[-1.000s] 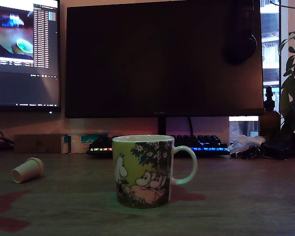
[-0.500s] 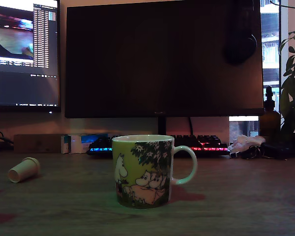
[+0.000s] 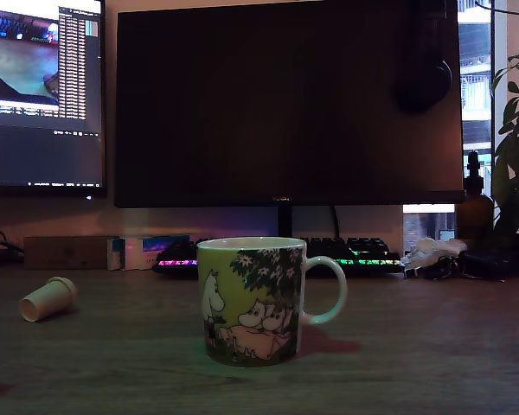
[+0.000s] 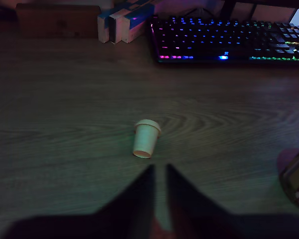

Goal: Pick up the coffee capsules on the table and drop them inside the coffee cup

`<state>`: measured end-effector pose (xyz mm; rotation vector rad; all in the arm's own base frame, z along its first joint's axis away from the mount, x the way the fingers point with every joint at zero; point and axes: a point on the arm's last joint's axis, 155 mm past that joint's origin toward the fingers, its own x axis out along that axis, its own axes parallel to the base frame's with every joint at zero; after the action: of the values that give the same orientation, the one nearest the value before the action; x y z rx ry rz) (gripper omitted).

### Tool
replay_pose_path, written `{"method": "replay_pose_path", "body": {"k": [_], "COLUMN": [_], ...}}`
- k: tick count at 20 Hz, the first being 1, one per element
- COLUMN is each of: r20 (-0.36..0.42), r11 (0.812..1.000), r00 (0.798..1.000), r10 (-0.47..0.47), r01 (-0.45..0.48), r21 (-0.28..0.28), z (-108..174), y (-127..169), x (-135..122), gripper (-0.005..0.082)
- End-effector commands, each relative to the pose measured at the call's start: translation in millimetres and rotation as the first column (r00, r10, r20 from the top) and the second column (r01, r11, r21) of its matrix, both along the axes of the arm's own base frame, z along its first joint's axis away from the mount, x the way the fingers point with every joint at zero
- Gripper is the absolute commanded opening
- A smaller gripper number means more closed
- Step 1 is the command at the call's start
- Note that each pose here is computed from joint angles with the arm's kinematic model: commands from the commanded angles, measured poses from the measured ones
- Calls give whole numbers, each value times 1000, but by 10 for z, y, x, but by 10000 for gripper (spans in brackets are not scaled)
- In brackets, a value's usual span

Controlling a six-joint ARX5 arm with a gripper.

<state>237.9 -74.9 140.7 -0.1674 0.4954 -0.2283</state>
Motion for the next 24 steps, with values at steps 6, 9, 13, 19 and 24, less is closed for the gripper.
{"method": "replay_pose_path", "body": {"k": [6,9,13,19,24], "r20": [-110,-138,-133,3,92], "r11": [999,996,995,990,977], "r00": [994,990,991,998,985], "r10": [4,-12,-15,-67,-145], "r01": [0,25,27,66,129], "r21": [42,91,93,122,168], "z": [-340,-443,-459,-323,-355], "y": [5,-7,-40,-130,-214], "x": [6,57,151,349,365], "gripper": [515,515,514,493,480]}}
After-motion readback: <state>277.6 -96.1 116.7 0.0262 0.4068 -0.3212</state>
